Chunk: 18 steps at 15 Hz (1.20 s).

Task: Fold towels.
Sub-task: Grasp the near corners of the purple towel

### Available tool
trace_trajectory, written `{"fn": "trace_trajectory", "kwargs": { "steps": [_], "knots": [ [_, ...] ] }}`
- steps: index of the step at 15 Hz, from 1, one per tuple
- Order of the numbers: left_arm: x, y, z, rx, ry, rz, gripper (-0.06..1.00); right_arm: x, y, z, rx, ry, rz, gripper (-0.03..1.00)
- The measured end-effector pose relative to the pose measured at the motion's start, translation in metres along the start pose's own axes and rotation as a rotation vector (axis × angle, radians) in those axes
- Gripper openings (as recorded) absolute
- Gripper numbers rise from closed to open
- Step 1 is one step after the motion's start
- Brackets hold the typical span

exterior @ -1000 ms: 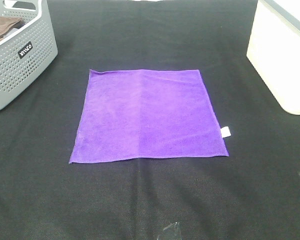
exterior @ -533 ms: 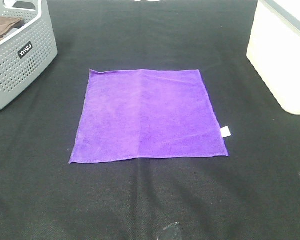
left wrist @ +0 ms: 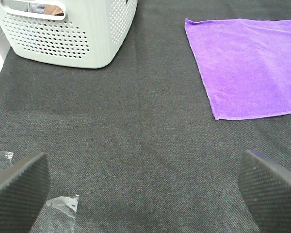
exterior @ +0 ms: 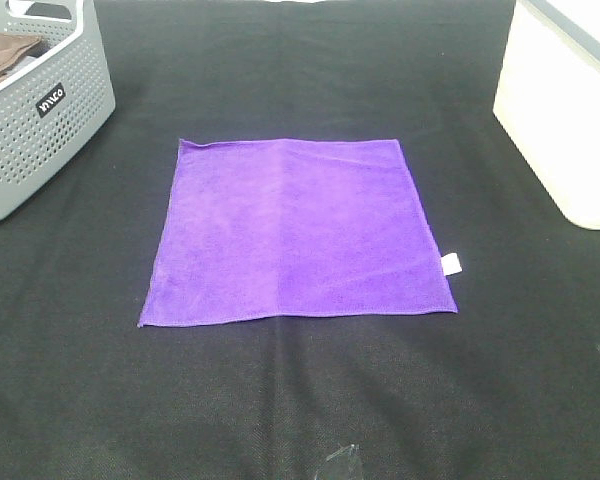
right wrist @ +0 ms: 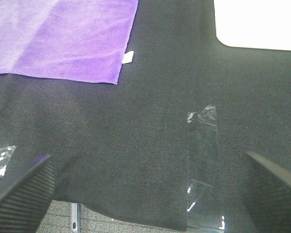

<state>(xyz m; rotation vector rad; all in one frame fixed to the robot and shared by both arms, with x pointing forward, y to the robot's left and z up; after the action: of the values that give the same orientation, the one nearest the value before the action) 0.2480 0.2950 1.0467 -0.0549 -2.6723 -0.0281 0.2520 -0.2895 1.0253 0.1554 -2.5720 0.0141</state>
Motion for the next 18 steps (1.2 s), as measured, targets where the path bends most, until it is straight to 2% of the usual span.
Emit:
{"fn": "trace_trajectory", "kwargs": {
  "steps": [11, 12, 14, 15, 16, 18],
  "knots": [
    [0.000, 0.000, 0.000, 0.002, 0.000, 0.000, 0.99, 0.000, 0.000, 0.000, -0.002, 0.000, -0.002, 0.96],
    [0.000, 0.000, -0.001, 0.012, 0.025, 0.004, 0.99, 0.001, 0.001, -0.002, -0.008, 0.011, -0.010, 0.96],
    [-0.005, 0.001, -0.026, 0.049, 0.172, 0.010, 0.99, -0.002, 0.002, -0.025, -0.071, 0.167, -0.024, 0.96],
    [-0.012, 0.003, -0.049, 0.072, 0.269, 0.005, 0.99, -0.009, 0.001, -0.044, -0.108, 0.269, -0.021, 0.96],
    [-0.018, 0.005, -0.061, 0.085, 0.308, -0.005, 0.99, -0.015, 0.001, -0.056, -0.121, 0.318, -0.019, 0.96],
    [-0.055, 0.014, -0.100, 0.086, 0.442, -0.057, 0.99, -0.059, -0.003, -0.096, -0.150, 0.506, -0.015, 0.96]
  ]
}}
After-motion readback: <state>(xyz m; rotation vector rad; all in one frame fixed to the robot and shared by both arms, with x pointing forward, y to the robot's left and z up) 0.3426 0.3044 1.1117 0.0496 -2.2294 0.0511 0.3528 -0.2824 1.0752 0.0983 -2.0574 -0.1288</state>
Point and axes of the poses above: a point on each arm's last joint axis where the gripper is mounted, x pointing back along that axis away from the gripper, y along the wrist's bending axis when the last joint is at zero, z = x × y, the point moved 2 cm from there along -x, pointing out along that axis toward the gripper, and after that the axes turned 3 degrees about -x, right-handed, at the moved point
